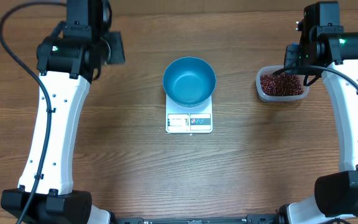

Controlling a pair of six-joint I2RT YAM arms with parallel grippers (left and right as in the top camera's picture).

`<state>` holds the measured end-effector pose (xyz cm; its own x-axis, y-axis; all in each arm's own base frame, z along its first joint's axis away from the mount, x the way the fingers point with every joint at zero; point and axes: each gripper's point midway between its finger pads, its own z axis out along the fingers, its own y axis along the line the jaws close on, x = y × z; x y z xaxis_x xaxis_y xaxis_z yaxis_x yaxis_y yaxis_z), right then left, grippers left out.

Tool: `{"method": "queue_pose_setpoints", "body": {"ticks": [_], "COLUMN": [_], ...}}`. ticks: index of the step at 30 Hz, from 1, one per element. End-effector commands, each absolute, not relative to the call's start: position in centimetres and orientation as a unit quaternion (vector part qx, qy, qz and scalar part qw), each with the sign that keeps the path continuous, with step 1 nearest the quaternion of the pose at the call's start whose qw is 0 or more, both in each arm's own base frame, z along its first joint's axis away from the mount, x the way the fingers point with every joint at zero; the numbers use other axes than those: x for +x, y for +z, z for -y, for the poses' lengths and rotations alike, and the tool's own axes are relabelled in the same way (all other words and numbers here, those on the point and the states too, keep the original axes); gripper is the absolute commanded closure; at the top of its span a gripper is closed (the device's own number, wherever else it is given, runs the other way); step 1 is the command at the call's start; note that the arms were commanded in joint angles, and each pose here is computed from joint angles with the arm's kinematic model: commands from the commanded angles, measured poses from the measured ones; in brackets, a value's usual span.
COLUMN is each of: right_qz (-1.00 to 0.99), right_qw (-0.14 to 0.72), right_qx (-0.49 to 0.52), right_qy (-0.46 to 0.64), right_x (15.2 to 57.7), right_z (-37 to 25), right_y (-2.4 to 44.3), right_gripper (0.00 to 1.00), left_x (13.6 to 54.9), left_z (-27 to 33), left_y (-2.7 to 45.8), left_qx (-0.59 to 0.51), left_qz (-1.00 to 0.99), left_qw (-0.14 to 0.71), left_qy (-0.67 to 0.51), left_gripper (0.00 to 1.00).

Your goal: Scoop item into bowl and weigh 150g on scale

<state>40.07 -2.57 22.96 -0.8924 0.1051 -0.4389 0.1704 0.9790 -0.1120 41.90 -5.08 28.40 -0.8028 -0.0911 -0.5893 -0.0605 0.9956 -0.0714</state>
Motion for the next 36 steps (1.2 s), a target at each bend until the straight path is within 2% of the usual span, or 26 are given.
{"method": "queue_pose_setpoints", "body": {"ticks": [1,3,7,14,20,25,36], "right_qz": [-0.969,-0.970,-0.971,-0.972,-0.973,-0.974,-0.973], "right_qw": [0.220,0.216,0.213,0.210,0.206,0.202,0.204], "right_qx": [0.075,0.074,0.073,0.073,0.072,0.072,0.072], "right_qy": [-0.082,-0.082,-0.078,-0.077,-0.077,-0.078,-0.078], "right_x": [40.1,39.9,39.8,39.7,39.5,39.3,39.4], "right_z": [3.0,2.9,2.8,2.8,2.8,2.8,2.8], "right_y": [22.9,22.8,22.7,22.7,22.6,22.5,22.5], "right_gripper": [0.96,0.96,0.96,0.96,0.96,0.96,0.96], "left_x": [38.9,36.6,34.2,30.6,28.4,29.2,29.1], "left_z": [8.7,10.3,13.4,17.6,20.6,18.5,19.0], "left_y": [25.7,23.4,20.0,14.3,14.6,13.4,10.1], "left_qx": [0.019,0.068,0.137,0.180,0.229,0.192,0.160], "left_qz": [-0.969,-0.978,-0.978,-0.977,-0.966,-0.974,-0.980], "left_qw": [0.236,0.185,0.139,0.090,0.099,0.118,0.119], "left_qy": [-0.077,-0.073,-0.068,-0.070,-0.071,-0.004,-0.028], "left_gripper": [0.96,0.95,0.96,0.96,0.96,0.96,0.96]}}
